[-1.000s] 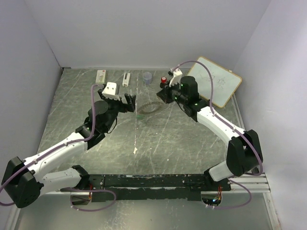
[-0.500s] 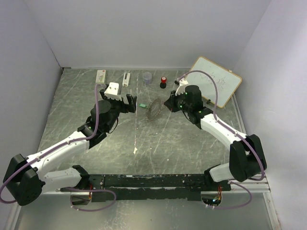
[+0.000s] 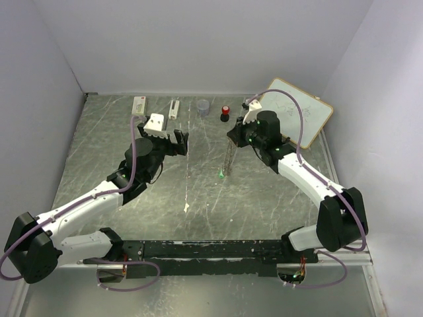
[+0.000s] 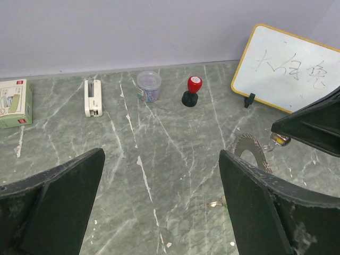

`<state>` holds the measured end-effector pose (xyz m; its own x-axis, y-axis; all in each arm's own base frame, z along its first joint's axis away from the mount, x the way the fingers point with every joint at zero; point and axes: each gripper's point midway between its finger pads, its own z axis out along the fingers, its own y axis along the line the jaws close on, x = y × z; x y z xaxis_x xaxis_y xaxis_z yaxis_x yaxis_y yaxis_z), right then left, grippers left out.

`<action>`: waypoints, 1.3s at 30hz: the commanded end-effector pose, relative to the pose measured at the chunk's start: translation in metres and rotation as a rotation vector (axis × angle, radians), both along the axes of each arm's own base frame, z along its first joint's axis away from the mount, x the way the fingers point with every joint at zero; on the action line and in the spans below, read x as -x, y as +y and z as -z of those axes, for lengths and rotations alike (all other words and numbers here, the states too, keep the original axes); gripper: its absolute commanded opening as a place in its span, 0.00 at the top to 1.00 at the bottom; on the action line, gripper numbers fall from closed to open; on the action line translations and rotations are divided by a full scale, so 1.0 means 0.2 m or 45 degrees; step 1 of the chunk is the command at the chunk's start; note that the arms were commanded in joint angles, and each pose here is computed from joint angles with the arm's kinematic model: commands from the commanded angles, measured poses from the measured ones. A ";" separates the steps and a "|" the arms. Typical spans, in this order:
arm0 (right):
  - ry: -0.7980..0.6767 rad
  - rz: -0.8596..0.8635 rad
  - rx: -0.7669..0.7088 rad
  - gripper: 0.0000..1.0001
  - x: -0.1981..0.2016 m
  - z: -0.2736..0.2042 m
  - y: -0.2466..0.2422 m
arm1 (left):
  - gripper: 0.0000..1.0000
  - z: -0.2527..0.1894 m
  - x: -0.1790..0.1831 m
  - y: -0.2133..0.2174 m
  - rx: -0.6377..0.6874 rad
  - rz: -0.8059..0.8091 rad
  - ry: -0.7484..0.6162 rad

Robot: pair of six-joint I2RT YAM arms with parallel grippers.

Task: Put the keys on the keyring

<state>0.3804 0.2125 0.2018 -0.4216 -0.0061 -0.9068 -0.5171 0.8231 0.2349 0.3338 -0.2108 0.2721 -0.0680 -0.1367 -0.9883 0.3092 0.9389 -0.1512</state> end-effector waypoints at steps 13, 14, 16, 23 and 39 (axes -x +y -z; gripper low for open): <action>-0.392 0.012 -0.116 1.00 0.00 -0.53 -0.03 | 0.00 -0.09 0.00 0.00 0.033 0.005 -0.048; -0.442 0.011 -0.130 1.00 0.01 -0.59 -0.04 | 0.00 -0.09 0.00 -0.01 0.032 0.007 -0.048; -0.503 0.006 -0.147 1.00 0.04 -0.68 -0.05 | 0.00 -0.09 0.00 -0.01 0.031 0.012 -0.045; -0.626 -0.016 -0.145 1.00 0.08 -0.96 -0.06 | 0.00 -0.08 0.00 -0.03 0.035 0.026 -0.041; -0.686 -0.031 -0.129 1.00 0.18 -1.24 -0.10 | 0.00 -0.09 -0.01 -0.04 0.036 0.032 -0.029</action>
<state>0.3598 0.1986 0.4185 0.0355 0.0665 -0.9972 -0.5943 0.8036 0.0324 0.3334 -0.2124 0.2712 -0.0715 -0.1353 -0.9882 0.3167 0.9364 -0.1511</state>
